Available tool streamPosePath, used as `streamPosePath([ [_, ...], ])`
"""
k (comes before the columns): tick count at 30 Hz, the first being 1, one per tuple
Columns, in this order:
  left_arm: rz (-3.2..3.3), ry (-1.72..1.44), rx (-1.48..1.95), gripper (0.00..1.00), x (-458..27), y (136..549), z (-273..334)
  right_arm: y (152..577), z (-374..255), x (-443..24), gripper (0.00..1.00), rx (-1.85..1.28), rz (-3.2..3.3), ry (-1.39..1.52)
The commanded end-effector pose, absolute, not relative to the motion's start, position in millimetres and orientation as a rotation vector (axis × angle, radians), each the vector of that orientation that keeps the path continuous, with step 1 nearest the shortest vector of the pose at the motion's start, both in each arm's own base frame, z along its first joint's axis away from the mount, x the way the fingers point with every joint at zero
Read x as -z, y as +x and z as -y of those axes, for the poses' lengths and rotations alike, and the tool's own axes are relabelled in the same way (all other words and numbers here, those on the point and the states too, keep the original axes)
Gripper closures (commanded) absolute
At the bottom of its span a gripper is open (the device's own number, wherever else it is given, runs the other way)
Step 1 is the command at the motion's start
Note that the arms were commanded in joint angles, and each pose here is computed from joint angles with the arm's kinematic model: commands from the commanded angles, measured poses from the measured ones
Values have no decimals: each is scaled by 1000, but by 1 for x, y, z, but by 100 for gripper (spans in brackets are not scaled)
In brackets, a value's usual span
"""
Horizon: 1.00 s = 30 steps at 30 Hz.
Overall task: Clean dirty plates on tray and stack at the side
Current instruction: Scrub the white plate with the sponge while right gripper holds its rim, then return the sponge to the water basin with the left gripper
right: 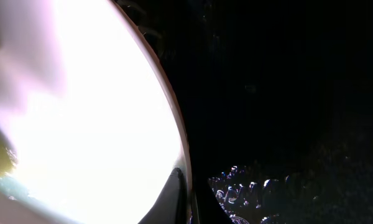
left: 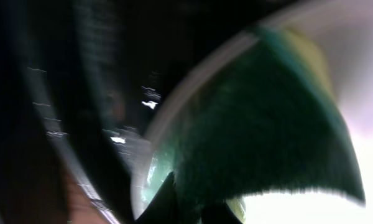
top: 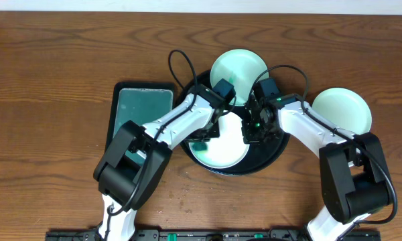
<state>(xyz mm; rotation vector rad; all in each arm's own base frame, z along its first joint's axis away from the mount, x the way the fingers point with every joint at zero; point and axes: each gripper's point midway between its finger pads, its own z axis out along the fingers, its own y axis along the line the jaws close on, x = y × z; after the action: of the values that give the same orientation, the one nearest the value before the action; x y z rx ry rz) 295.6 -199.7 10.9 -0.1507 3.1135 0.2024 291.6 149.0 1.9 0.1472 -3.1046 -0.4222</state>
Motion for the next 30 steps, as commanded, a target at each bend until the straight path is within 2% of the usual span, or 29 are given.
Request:
streamPosePath([
  [1,-2967,-153,-670,93,3,314,129,283,-135,14,99,286,3083,180],
  [6,-3064,-159,-458,93,13,309,156,283,-135,14,99,286,3083,181],
  [12,-3261,22,571,93,16,280,280,283,-135,14,99,285,3082,180],
  [15,-3244,104,828,92,6,269,313,282,-135,14,99,284,3080,180],
  [23,-3292,115,788,93,6,255,311,282,-135,14,99,285,3081,180],
  [27,-3289,28,573,93,-2,267,276,283,-135,14,99,285,3083,181],
  [30,-3213,-3,385,92,-28,281,243,283,-135,14,99,285,3084,180],
])
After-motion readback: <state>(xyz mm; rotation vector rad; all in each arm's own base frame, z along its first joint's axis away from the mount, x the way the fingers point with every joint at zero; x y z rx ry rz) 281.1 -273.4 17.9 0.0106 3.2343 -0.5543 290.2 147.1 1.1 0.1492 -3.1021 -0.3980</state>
